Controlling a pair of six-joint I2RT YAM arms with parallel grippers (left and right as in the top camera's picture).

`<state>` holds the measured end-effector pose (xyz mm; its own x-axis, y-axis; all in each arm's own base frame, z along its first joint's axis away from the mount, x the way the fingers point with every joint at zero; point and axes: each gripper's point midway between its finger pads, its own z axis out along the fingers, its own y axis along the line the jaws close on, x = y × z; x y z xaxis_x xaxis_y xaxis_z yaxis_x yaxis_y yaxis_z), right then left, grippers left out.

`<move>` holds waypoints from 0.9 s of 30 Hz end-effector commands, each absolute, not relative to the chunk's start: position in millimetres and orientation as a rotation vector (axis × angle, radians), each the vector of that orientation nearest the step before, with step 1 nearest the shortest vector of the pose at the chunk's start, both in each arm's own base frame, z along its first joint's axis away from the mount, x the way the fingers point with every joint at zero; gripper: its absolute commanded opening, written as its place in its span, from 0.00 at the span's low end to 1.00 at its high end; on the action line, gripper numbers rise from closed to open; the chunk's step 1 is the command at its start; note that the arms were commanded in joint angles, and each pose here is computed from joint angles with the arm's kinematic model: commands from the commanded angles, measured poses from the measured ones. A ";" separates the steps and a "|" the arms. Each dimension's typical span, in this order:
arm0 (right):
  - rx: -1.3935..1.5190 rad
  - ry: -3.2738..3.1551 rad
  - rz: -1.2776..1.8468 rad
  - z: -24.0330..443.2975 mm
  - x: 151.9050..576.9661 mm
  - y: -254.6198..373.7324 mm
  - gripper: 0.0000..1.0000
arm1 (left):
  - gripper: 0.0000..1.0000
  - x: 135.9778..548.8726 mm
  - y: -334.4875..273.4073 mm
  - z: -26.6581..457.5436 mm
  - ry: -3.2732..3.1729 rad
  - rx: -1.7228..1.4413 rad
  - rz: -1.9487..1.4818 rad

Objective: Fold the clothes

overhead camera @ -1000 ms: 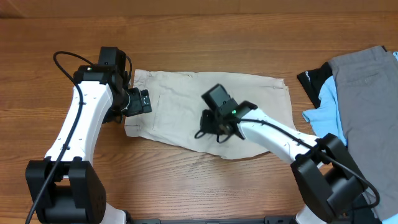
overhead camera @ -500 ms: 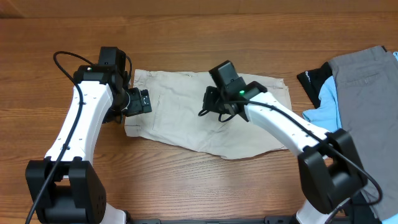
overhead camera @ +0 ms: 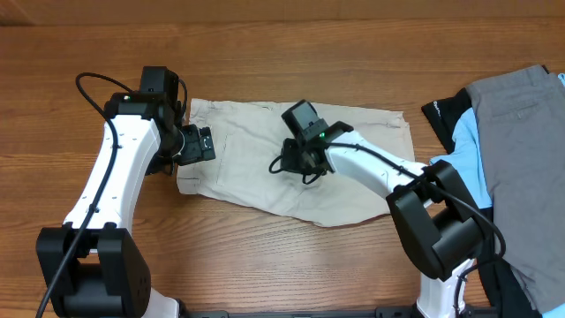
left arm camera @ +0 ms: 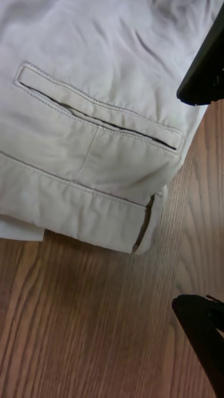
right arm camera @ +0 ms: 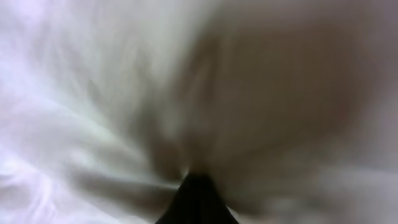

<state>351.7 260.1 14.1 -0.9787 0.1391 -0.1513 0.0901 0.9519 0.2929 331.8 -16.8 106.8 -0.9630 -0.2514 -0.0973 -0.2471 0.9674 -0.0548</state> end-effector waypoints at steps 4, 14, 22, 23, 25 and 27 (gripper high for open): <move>0.159 2.735 0.537 105.0 404.4 253.9 0.04 | 1.00 331.7 -16.0 103.6 3.018 -0.388 -0.054; 0.196 2.711 0.447 69.4 426.7 247.5 0.04 | 1.00 331.8 -16.0 103.6 3.018 -0.387 -0.053; 0.196 2.721 0.439 20.4 441.7 255.7 0.04 | 1.00 331.9 -16.0 103.6 3.017 -0.387 -0.053; 0.195 2.714 0.443 18.7 443.8 256.7 0.04 | 1.00 331.8 -16.0 103.7 3.017 -0.387 -0.054; 0.193 2.692 0.458 20.7 448.8 258.5 0.04 | 1.00 331.8 -16.0 103.7 3.017 -0.387 -0.054; 0.156 2.663 0.482 31.2 456.2 260.8 0.05 | 1.00 331.8 -16.0 103.7 3.017 -0.387 -0.054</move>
